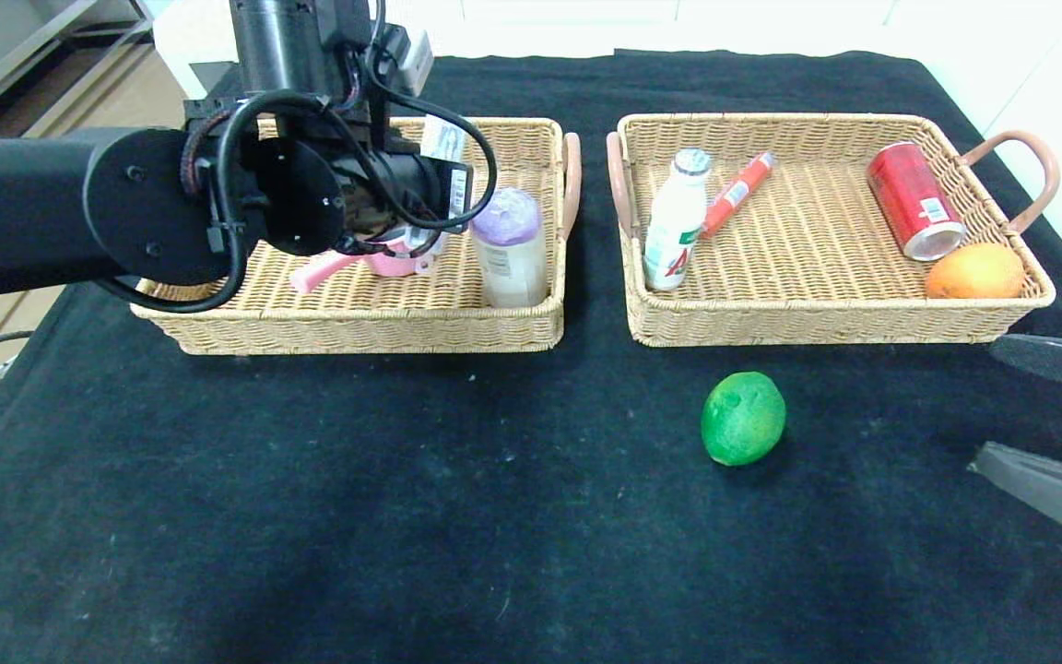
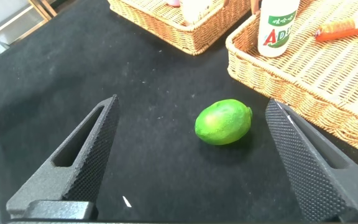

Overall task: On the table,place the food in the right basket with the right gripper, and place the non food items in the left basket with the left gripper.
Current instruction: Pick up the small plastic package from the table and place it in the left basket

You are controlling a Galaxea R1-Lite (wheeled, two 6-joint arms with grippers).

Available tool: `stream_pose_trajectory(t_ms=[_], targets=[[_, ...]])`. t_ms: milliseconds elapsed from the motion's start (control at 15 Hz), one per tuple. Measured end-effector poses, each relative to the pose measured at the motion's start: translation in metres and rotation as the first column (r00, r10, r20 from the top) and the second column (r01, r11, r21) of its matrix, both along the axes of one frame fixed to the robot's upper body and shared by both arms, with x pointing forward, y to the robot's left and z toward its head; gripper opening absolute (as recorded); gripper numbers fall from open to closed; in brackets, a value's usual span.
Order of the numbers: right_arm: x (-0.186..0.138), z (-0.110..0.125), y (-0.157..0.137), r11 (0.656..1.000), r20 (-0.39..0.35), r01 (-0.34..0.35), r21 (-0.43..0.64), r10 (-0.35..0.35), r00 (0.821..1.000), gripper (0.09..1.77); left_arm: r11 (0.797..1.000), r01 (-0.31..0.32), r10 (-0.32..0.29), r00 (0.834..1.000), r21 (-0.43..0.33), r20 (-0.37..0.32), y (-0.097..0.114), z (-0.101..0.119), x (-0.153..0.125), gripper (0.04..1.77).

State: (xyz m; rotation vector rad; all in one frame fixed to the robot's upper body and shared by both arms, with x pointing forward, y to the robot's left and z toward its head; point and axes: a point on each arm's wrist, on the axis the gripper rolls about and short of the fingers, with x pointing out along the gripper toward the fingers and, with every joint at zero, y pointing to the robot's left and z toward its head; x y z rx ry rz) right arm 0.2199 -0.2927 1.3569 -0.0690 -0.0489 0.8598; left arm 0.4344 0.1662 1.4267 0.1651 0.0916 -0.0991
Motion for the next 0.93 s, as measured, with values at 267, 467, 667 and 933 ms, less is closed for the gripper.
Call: stream_pose_trajectory(t_ms=[267, 467, 667, 933], targets=[[0.000, 0.000, 0.000, 1.000, 0.000, -0.001, 0.000, 0.001, 1.000, 1.71, 1.000, -0.005, 0.005, 1.000, 0.000, -0.003, 0.000, -0.002, 0.002, 1.17], [0.000, 0.000, 0.000, 1.000, -0.002, -0.001, -0.001, 0.001, 1.000, 1.71, 1.000, -0.013, 0.013, 1.000, 0.000, -0.006, 0.001, -0.002, 0.001, 1.34], [0.000, -0.001, 0.000, 1.000, -0.005, -0.001, -0.001, 0.001, 1.000, 1.71, 1.000, -0.019, 0.019, 1.000, -0.007, -0.003, 0.003, 0.001, -0.004, 1.46], [0.002, -0.002, 0.001, 1.000, -0.013, -0.002, -0.003, 0.002, 1.000, 1.71, 1.000, -0.022, 0.022, 0.999, -0.004, -0.039, 0.012, -0.006, -0.018, 1.56]])
